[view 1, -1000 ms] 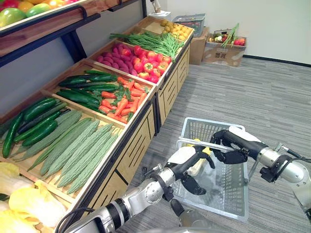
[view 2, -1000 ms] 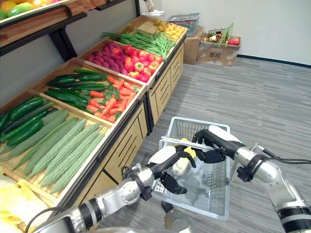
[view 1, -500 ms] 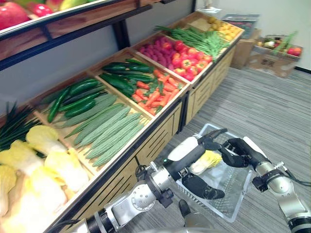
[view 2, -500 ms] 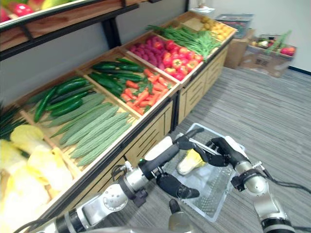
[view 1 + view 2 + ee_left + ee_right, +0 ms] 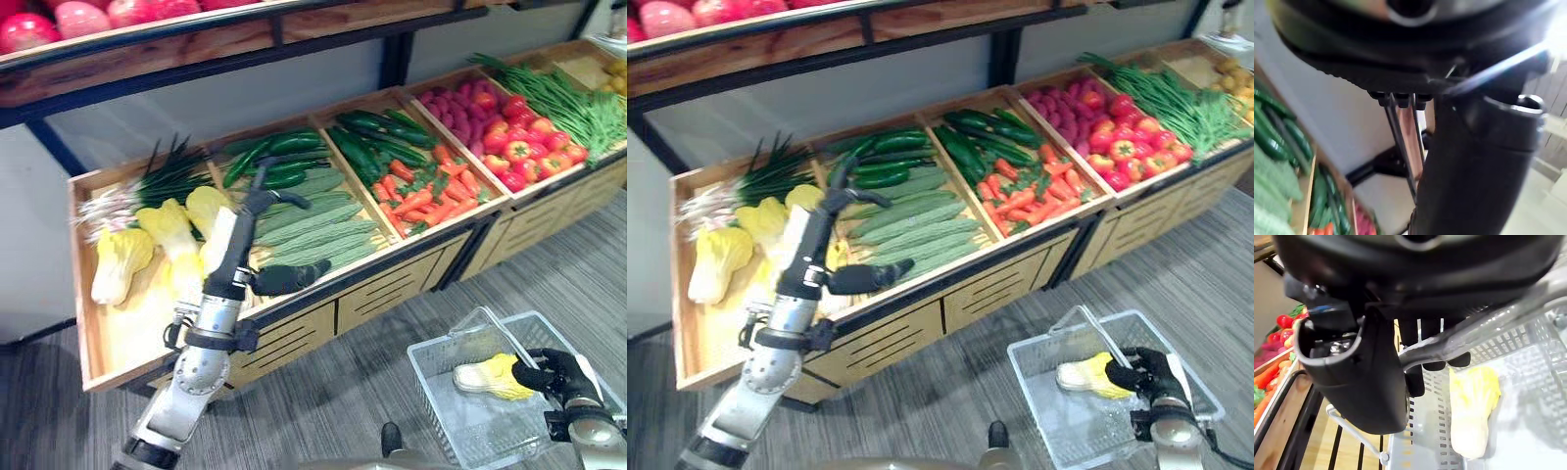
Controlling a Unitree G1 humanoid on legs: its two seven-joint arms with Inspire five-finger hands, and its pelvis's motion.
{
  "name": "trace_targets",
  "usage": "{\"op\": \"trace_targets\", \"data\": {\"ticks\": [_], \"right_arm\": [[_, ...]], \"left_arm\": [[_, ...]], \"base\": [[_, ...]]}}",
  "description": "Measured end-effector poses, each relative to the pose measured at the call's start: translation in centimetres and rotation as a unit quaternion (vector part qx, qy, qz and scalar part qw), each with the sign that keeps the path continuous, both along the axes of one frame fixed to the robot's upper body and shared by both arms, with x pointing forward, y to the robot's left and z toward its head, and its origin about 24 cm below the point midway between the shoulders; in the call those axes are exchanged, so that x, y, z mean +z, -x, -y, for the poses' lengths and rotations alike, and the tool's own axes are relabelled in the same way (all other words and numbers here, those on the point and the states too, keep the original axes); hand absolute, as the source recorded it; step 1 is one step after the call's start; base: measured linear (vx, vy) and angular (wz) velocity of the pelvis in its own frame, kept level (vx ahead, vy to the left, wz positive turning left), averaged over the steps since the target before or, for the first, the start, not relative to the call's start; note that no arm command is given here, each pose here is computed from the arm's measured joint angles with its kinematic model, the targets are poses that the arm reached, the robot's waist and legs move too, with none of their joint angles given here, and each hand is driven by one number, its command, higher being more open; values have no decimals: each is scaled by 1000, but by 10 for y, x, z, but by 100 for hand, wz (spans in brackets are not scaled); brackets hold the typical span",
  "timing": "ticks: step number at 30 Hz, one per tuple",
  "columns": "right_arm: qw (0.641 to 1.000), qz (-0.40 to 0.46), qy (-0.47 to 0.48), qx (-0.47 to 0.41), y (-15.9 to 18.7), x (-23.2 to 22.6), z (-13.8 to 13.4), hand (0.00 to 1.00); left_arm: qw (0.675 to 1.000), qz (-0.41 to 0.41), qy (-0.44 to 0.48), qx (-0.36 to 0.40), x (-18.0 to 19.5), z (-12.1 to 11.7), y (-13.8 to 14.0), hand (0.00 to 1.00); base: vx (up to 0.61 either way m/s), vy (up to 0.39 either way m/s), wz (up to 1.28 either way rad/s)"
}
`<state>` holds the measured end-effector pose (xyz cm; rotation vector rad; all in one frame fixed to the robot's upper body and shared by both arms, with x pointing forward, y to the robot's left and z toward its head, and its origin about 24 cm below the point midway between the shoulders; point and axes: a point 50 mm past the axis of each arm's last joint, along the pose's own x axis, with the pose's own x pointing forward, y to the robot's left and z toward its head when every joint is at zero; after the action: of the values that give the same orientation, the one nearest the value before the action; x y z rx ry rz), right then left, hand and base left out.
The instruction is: Pick vegetable in the basket
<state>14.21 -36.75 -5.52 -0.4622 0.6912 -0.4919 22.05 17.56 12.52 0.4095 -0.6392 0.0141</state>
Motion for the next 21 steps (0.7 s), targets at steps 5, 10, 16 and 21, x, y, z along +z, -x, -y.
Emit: {"op": "trace_targets", "data": {"ticks": [5,10,16,21], "right_arm": [[999,1,-28,-45,11,-12,-4,0],[995,-9,-43,-86,28,-22,-5,0],[990,-24,-64,-124,43,-34,-10,0],[985,-38,-80,-148,61,-47,-23,0]], "left_arm": [[987,63,42,144,16,-48,6,100],[947,59,77,307,-1,-99,17,100],[814,-66,112,566,-80,-165,68,100],[693,-172,143,685,-142,-174,127,100]], "base": [[-27,-16,29],[2,-25,17],[30,-10,15],[10,-2,11]]}}
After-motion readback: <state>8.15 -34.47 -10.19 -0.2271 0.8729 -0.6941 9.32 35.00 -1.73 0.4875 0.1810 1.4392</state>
